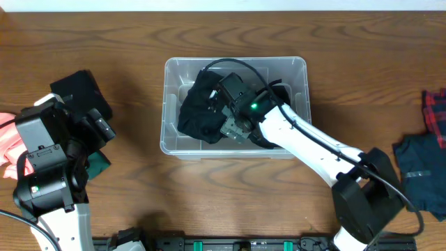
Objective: Pack container
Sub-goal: 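Carry the black garment into the bin and release it, then return the right gripper to the right side of the table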
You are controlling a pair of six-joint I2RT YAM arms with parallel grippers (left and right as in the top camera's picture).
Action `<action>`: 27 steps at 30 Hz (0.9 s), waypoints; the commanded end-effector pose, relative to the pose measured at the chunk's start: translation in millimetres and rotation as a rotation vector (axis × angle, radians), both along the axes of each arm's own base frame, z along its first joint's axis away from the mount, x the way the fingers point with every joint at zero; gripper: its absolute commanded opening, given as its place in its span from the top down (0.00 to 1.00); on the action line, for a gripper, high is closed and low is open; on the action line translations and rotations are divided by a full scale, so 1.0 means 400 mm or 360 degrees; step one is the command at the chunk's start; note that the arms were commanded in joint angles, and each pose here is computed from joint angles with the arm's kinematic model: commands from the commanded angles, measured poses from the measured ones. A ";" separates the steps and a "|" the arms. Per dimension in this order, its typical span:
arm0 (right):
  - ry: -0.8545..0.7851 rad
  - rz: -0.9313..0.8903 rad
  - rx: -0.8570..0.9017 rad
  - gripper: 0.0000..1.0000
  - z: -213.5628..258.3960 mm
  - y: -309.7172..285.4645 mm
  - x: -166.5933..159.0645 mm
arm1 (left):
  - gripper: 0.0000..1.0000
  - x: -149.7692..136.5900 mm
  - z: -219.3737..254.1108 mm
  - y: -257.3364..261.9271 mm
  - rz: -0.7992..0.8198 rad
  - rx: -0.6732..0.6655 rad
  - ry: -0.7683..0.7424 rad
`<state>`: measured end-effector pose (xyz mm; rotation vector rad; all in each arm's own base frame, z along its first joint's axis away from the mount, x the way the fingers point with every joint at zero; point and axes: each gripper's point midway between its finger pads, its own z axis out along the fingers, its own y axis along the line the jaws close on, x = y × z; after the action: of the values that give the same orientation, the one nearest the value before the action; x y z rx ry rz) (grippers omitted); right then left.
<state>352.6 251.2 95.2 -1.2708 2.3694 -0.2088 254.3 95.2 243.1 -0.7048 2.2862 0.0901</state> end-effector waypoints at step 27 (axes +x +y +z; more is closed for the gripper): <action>0.0046 -0.2537 -0.0193 0.01 0.006 -1.075 -0.325 | 0.02 0.003 0.015 0.001 0.0002 -0.0004 -0.0021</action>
<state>231.2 -173.7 112.8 0.8294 2.7599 -0.7559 254.8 94.2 242.7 -0.7031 2.2883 0.0811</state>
